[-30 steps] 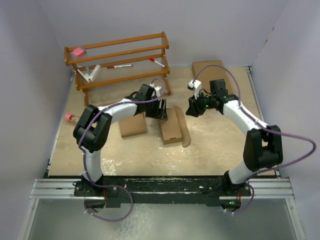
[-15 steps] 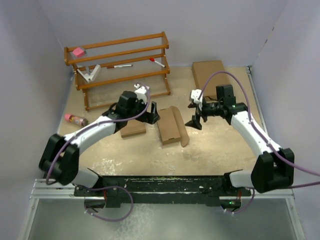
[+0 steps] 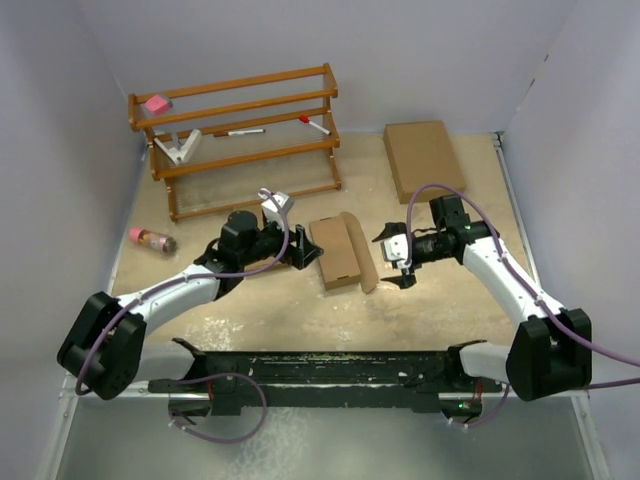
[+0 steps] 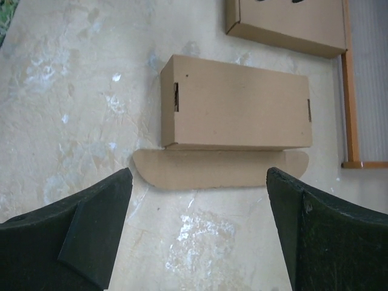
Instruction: Fold the paper box
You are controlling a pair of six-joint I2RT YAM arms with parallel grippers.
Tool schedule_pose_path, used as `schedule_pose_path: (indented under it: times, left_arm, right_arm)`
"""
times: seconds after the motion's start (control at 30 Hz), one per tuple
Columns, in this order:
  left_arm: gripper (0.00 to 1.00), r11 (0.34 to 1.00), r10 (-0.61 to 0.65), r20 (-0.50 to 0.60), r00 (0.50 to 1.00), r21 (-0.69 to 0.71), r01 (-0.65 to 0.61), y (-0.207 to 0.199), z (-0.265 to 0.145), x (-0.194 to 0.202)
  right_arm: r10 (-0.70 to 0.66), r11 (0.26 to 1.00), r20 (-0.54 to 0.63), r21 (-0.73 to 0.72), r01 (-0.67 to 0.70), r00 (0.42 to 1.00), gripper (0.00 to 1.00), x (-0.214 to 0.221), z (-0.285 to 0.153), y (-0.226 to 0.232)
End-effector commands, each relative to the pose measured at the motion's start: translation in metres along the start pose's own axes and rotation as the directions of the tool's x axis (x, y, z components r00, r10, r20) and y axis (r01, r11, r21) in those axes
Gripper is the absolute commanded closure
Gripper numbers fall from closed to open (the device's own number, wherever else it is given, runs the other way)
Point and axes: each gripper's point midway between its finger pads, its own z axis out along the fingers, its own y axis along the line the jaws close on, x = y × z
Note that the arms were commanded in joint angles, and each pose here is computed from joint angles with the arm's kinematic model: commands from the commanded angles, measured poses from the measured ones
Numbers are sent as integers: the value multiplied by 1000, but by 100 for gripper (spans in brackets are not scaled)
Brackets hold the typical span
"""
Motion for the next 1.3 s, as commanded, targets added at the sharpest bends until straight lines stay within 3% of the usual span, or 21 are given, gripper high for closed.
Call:
schedule_pose_path:
  times: [0.0, 0.23, 0.53, 0.77, 1.0, 1.27]
  left_arm:
    - [6, 997, -4, 92, 996, 81, -3, -17, 11, -24]
    - [12, 987, -163, 41, 986, 14, 162, -1, 30, -12]
    - [31, 948, -316, -109, 942, -73, 310, 11, 63, 22]
    - [38, 952, -293, -233, 927, -167, 258, 30, 88, 44]
    - [42, 977, -202, -333, 921, -131, 167, 40, 124, 43]
    - [34, 983, -169, -297, 940, -115, 140, 35, 119, 23]
  right_arm:
    - [-63, 998, -67, -35, 60, 996, 6, 20, 1, 9]
    - [-90, 996, -116, -11, 90, 989, 18, 39, 6, 2]
    - [-157, 985, -158, -96, 144, 975, 20, 60, 21, 21]
    - [-140, 984, -186, -140, 115, 973, 24, 69, 28, 28]
    - [-177, 967, -210, -218, 131, 962, 31, 78, 40, 45]
    - [-203, 959, -243, -244, 143, 949, 36, 88, 49, 54]
